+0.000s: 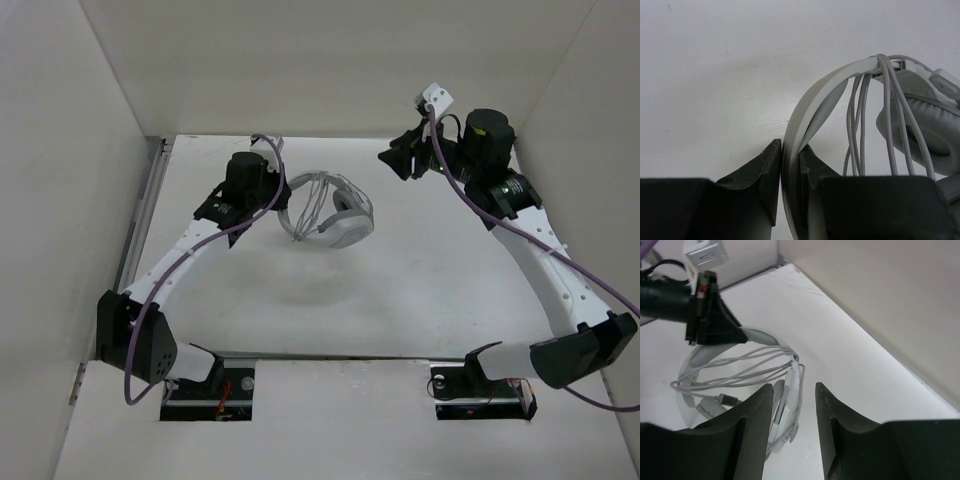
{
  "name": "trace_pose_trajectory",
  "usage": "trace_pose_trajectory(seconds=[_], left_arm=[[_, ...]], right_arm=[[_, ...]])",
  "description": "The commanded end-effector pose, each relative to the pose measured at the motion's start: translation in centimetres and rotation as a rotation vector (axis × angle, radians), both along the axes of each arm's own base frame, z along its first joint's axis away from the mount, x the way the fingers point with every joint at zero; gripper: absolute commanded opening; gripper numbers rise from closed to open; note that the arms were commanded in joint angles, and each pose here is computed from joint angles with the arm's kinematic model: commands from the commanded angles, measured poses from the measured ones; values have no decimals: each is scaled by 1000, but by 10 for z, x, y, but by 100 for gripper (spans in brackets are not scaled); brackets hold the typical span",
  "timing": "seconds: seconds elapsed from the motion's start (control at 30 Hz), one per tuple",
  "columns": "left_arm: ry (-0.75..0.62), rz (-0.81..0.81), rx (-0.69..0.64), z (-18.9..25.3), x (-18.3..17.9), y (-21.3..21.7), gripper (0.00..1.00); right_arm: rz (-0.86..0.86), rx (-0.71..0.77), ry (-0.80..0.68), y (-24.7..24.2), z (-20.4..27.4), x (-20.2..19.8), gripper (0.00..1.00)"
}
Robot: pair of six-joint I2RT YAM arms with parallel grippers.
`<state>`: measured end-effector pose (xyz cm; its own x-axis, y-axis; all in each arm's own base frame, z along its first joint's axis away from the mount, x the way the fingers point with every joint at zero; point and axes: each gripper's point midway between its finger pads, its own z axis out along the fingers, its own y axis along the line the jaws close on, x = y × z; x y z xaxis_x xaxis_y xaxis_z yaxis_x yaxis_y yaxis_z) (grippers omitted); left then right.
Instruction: Wrap the headphones
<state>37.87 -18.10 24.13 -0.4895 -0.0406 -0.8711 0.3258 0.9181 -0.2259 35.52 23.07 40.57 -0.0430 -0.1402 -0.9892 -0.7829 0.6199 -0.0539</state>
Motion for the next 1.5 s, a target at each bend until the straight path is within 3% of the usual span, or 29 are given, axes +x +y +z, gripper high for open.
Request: trace_pose_trajectory(seconds=[0.0, 0.3, 0.73, 0.8, 0.83, 1.17, 1.37, 1.47], left_arm=[[-96, 42, -86, 17, 21, -17, 1], [-39, 43, -35, -33, 43, -47, 2], [-33, 36, 81, -72, 88, -95, 13], [-44, 29, 96, -71, 88, -99, 16], [-50, 31, 109, -71, 87, -100, 23], [-81, 29, 145, -59, 72, -90, 30], [-104, 49, 168, -50, 65, -67, 40], [-112, 72, 170, -45, 62, -50, 40]], right_arm=[[-182, 151, -96, -31, 22, 25, 47], [-309, 263, -108, -96, 17, 17, 53], [-397, 308, -151, -152, 13, -22, 55], [-398, 306, -153, -154, 11, -26, 55], [-402, 307, -157, -156, 11, -28, 55], [-441, 325, -175, -171, 15, -38, 56], [-455, 333, -187, -178, 17, -48, 57], [-456, 336, -195, -178, 20, -56, 57]])
